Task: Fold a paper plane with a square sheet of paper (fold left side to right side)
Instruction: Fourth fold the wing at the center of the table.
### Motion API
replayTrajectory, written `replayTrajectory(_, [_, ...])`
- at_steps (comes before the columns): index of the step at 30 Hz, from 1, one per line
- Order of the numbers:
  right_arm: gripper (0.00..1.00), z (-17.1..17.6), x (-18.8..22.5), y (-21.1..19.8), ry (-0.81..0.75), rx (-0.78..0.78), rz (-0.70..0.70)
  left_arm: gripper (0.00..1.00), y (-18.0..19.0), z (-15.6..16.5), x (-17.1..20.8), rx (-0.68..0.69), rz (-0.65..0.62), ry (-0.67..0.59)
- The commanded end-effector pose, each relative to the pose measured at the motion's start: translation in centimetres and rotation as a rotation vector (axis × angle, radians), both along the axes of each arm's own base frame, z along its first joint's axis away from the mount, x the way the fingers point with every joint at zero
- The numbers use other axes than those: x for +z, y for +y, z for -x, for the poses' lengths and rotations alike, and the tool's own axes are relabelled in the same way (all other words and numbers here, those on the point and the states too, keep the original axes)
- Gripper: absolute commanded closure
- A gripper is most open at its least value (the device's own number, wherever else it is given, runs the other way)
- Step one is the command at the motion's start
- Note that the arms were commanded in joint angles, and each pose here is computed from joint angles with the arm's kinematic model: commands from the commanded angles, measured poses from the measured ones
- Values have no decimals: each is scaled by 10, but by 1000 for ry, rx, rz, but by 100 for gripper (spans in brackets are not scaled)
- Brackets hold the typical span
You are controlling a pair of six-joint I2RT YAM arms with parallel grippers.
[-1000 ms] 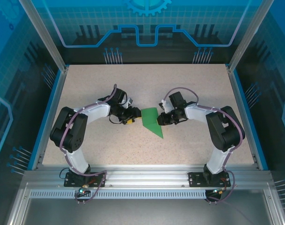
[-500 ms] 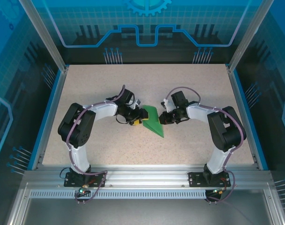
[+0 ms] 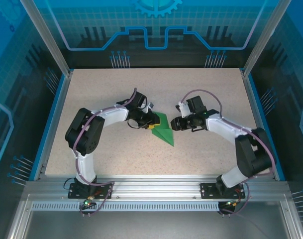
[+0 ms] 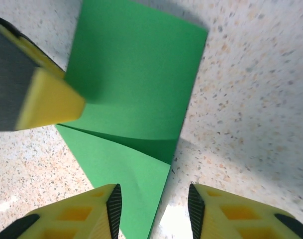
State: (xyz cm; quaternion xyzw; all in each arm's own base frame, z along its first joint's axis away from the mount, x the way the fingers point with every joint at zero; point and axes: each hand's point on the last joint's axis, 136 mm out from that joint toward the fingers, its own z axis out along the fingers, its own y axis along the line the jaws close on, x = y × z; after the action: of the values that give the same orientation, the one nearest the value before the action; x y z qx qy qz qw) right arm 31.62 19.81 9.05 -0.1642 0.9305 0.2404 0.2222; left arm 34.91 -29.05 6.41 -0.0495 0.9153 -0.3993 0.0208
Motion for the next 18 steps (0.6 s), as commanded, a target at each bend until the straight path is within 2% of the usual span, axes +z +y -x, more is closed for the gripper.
replayTrajectory(1, [56,24,-3,-2,-37,40,101,73,-9,-4,16,-1,43,1])
replayTrajectory(8, [49,53,-23,29,-98,135,191,76,-13,-7,21,18,52,34])
replayTrajectory(18, [51,47,-46,41,-61,138,254,79,-14,-9,23,43,50,74])
